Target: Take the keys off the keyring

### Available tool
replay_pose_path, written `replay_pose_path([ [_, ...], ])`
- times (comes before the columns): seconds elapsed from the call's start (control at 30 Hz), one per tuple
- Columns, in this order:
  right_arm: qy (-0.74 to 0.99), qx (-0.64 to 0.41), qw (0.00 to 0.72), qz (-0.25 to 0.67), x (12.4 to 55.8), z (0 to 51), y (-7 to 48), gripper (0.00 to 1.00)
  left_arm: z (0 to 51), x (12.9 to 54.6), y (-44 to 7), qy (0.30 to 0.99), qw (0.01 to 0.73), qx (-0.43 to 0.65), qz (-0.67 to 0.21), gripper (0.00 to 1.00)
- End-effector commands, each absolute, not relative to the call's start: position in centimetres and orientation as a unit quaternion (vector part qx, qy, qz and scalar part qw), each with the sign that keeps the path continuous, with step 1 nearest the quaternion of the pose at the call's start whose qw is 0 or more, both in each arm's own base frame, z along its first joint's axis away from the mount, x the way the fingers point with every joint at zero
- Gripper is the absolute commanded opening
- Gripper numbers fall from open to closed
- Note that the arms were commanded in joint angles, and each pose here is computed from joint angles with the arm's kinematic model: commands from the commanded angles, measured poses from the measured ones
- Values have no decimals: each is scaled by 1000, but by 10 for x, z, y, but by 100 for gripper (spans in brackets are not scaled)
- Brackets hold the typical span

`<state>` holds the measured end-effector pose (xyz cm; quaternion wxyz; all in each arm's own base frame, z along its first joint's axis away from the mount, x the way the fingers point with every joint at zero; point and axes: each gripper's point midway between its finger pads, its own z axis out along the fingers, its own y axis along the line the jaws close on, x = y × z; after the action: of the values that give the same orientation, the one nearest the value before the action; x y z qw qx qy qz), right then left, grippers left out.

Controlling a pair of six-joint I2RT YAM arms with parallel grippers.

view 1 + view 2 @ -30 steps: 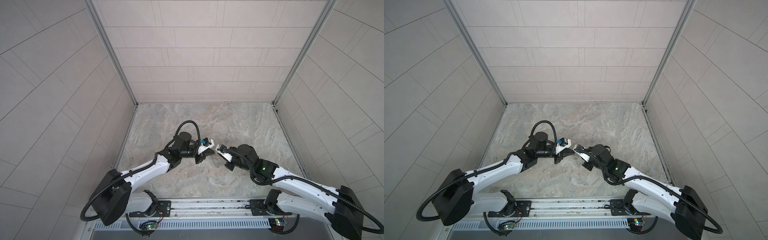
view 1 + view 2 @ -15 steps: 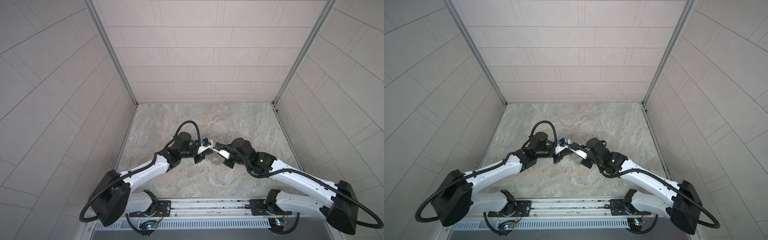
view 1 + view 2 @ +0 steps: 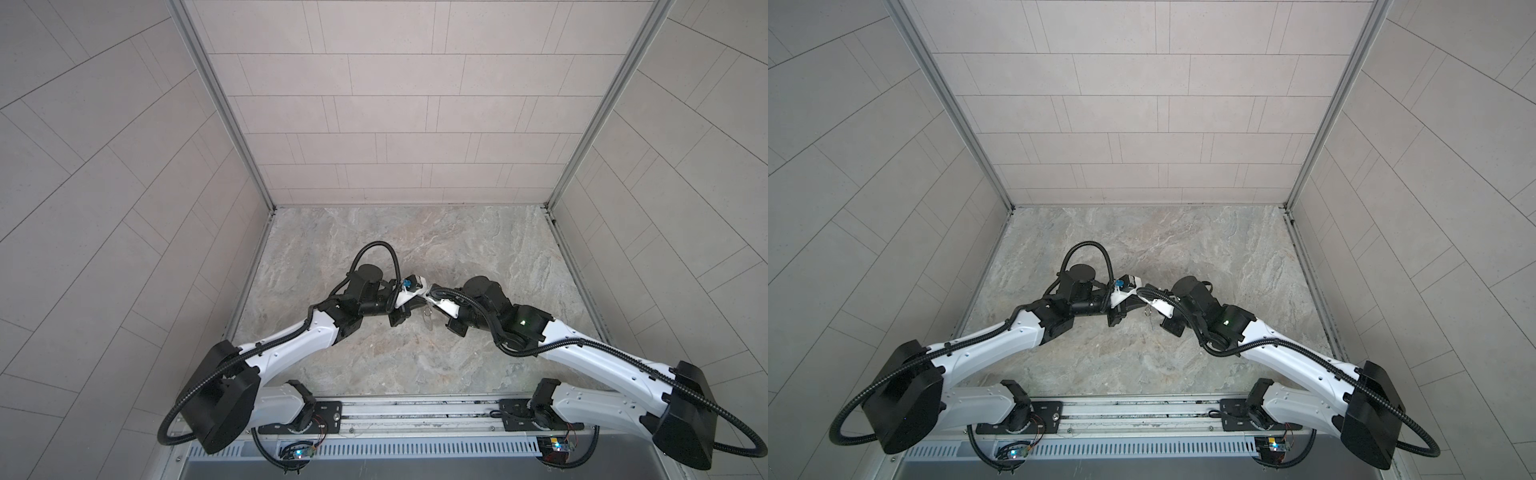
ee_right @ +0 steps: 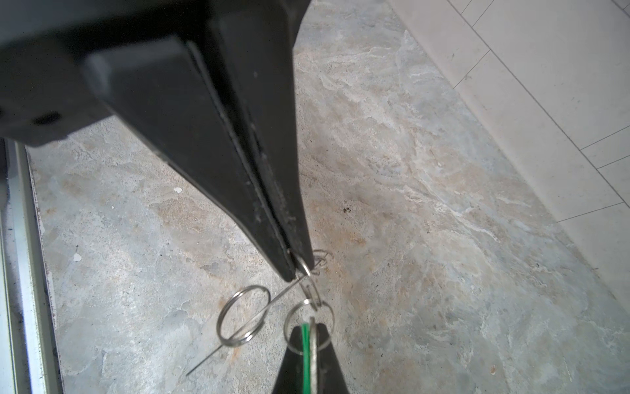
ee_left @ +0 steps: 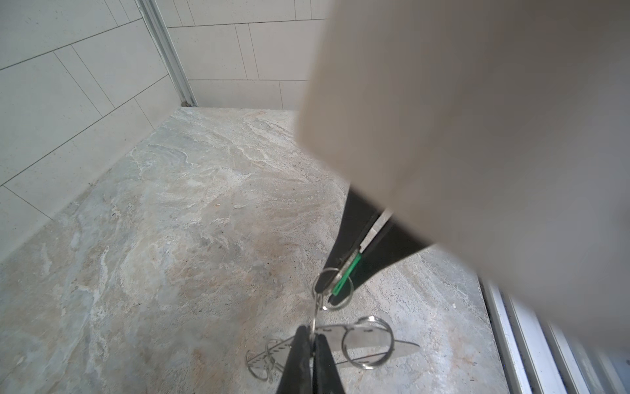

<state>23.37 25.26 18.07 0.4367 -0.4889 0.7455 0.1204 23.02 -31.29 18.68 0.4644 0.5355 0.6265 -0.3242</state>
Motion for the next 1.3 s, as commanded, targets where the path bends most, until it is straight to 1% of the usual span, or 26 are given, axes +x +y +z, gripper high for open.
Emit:
replay_pose_path([
  [0.0, 723, -476, 483, 129, 237, 203, 257, 0, 197, 230, -318, 618, 473, 532, -334, 0],
  [0.1, 728, -463, 487, 138, 239, 208, 260, 0, 199, 231, -317, 617, 479, 529, -331, 0],
  [0.3, 760, -430, 459, 162, 242, 207, 265, 0, 202, 233, -319, 611, 490, 528, -327, 0],
  [0.53, 785, -383, 450, 184, 245, 214, 265, 0, 200, 235, -317, 612, 502, 526, -311, 0],
  [0.77, 812, -350, 419, 206, 244, 214, 265, 0, 197, 237, -316, 610, 508, 527, -303, 0],
  [0.93, 825, -312, 411, 231, 249, 220, 264, 0, 197, 237, -316, 608, 512, 528, -300, 0],
  [1.27, 853, -286, 360, 247, 247, 213, 266, 0, 197, 239, -315, 606, 523, 530, -280, 0],
])
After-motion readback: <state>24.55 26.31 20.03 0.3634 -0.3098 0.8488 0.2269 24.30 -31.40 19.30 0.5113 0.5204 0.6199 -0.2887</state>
